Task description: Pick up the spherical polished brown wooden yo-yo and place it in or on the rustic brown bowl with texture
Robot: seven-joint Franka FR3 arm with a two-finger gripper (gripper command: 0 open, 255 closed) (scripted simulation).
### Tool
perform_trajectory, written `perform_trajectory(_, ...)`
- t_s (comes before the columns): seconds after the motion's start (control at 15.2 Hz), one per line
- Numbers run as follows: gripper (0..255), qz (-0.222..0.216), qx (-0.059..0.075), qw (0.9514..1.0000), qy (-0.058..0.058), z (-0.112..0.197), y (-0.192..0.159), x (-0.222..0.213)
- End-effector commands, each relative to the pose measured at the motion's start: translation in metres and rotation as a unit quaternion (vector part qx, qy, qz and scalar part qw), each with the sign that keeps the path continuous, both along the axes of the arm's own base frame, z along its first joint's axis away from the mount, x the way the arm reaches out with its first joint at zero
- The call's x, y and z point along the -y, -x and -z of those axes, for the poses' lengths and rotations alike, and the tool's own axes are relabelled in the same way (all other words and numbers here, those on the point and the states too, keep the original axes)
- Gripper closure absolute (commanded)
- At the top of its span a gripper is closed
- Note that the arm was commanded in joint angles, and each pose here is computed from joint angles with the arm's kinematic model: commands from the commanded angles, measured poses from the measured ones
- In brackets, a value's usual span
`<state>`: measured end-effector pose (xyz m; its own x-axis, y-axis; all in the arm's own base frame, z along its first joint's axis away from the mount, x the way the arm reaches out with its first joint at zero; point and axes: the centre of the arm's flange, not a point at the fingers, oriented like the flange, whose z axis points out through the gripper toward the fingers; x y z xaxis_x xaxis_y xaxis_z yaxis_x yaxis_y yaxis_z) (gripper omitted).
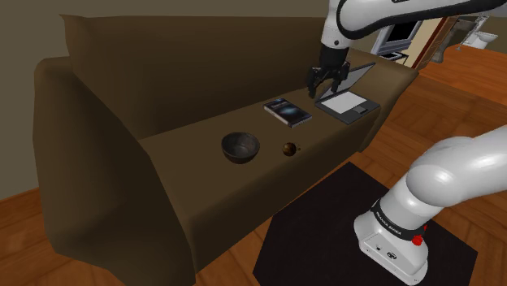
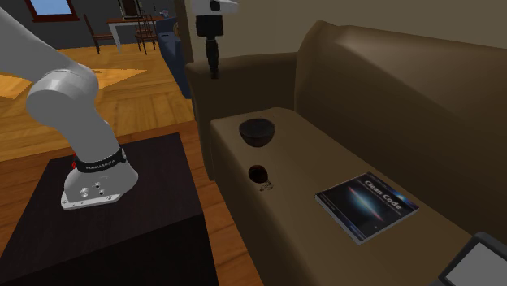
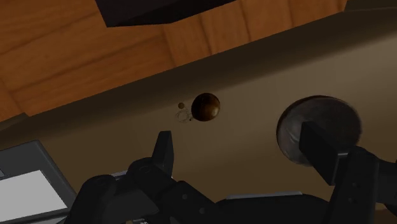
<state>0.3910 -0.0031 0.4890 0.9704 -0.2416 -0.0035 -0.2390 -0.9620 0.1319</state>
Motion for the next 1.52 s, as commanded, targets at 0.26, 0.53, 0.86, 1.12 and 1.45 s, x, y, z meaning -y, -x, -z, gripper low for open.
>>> perform_trajectory(0.26,0,0.026,-0.021,0.9994,0.005,0.072,-0.044,0.013)
perform_trajectory(0.53,0,0.044,-0.035,0.9984,0.008,0.119,-0.071,0.023)
perform_trajectory(0.86,0,0.066,-0.053,0.9964,0.012,0.18,-0.102,0.038)
perform_trajectory(1.12,0,0.083,-0.067,0.9941,0.015,0.228,-0.125,0.05)
perform_trajectory(1.45,0,0.105,-0.085,0.9907,0.019,0.29,-0.152,0.068)
